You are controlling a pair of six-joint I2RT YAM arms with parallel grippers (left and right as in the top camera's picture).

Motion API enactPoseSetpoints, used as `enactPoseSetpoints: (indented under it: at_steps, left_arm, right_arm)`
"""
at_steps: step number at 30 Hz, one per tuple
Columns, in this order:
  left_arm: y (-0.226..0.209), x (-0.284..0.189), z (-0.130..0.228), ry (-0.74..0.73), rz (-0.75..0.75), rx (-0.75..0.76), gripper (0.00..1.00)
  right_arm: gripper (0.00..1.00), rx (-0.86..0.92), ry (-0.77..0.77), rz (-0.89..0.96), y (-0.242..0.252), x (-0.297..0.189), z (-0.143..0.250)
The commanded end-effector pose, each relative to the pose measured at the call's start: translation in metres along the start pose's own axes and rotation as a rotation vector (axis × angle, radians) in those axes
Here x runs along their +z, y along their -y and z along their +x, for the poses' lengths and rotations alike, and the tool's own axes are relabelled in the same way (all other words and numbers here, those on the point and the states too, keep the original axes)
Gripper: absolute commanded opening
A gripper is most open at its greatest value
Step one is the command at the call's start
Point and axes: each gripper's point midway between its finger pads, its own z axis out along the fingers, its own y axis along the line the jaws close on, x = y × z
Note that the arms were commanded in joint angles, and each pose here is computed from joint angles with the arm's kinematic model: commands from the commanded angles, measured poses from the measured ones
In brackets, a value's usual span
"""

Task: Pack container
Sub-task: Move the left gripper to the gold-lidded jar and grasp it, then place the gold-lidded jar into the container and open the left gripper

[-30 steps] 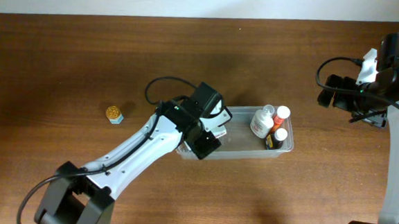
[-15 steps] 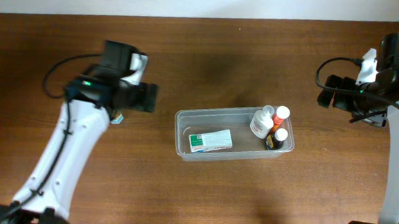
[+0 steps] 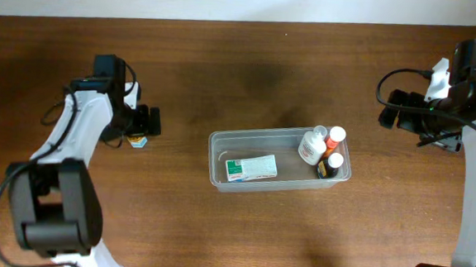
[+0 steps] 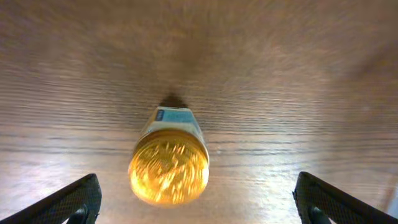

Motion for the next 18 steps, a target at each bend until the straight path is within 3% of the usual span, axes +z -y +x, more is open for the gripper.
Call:
enactPoseSetpoints:
  at_steps: [1, 8, 12, 15, 18]
  left_arm:
    - [0.002, 0.021, 0.008, -0.064, 0.024, -0.022, 0.99]
    - [0.0, 0.041, 0.009, -0.089, 0.018, -0.024, 0.98]
    - [-0.006, 0.041, 0.007, -0.083, -0.017, -0.022, 0.62]
    - [-0.01, 0.041, 0.007, -0.079, -0.043, -0.02, 0.54]
    - [-0.012, 0.041, 0.005, -0.072, -0.052, -0.02, 0.53]
  right_arm:
    - [1.0, -0.002, -0.002, -0.012, -0.001, -0.001, 0.003]
    - [1.0, -0.002, -0.007, -0.011, -0.001, -0.001, 0.004]
    - [1.0, -0.002, -0.007, -0.011, -0.001, -0.001, 0.004]
    - [1.0, -0.002, -0.007, -0.011, -0.001, -0.001, 0.004]
    - [1.0, -0.002, -0.007, -0.011, -0.001, -0.001, 0.004]
